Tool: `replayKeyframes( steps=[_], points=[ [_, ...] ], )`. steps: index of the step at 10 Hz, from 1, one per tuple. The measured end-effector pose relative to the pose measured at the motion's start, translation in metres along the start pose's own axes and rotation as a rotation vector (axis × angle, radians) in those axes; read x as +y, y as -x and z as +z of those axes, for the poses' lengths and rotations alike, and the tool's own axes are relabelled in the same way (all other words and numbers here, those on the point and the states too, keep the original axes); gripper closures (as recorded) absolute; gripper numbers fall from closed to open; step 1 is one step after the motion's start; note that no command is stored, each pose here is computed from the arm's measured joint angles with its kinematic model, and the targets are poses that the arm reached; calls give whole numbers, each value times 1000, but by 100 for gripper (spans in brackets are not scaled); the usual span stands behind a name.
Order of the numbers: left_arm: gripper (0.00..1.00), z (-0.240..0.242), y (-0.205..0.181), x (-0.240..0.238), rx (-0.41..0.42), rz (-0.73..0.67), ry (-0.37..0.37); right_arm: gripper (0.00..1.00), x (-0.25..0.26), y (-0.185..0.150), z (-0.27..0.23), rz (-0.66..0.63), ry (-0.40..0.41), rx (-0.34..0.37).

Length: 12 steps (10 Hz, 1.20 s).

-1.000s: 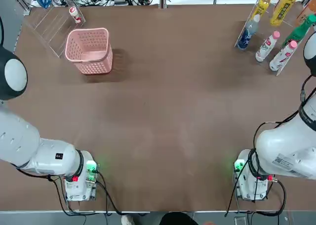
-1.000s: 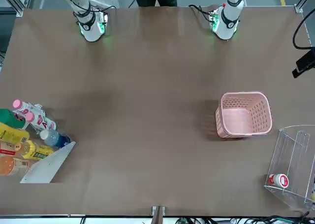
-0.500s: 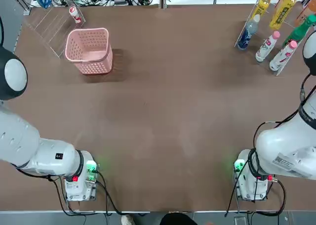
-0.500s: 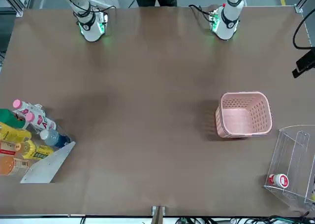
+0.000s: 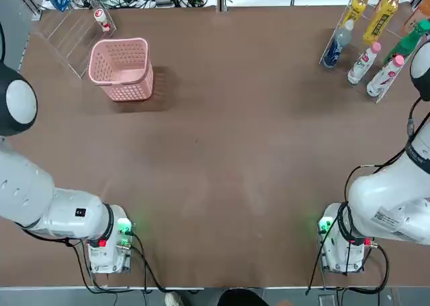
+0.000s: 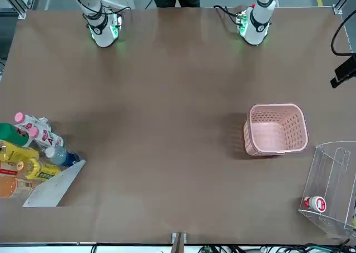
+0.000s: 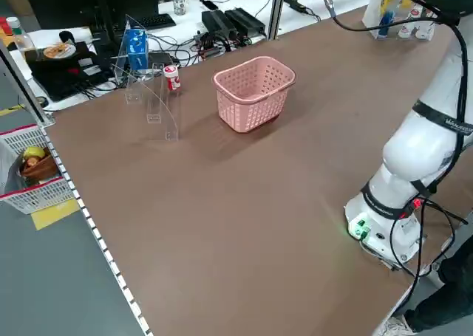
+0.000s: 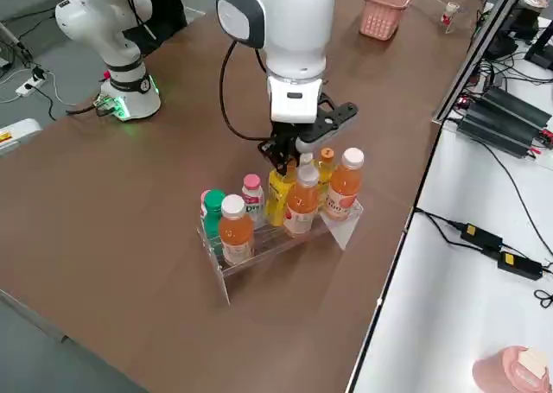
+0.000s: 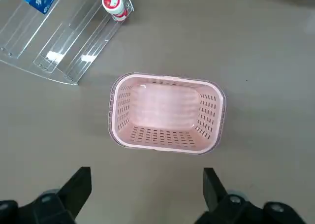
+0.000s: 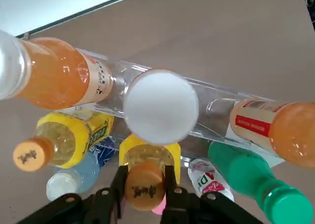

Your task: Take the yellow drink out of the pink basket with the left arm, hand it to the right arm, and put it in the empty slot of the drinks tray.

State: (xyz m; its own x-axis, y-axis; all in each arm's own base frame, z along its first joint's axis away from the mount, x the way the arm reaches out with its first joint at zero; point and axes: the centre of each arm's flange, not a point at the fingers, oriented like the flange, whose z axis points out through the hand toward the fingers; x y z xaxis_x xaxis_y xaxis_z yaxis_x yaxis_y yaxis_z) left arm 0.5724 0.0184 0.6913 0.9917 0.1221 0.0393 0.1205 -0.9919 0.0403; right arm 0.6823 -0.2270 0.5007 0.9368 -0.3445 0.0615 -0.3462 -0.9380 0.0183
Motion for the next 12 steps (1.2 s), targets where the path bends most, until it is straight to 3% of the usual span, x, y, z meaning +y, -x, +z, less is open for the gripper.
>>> replayKeyframes(
  steps=[12],
  points=[
    [0,0,0,-1,0,-2,0,66,8,-5,37,7,-28,-23]
  ],
)
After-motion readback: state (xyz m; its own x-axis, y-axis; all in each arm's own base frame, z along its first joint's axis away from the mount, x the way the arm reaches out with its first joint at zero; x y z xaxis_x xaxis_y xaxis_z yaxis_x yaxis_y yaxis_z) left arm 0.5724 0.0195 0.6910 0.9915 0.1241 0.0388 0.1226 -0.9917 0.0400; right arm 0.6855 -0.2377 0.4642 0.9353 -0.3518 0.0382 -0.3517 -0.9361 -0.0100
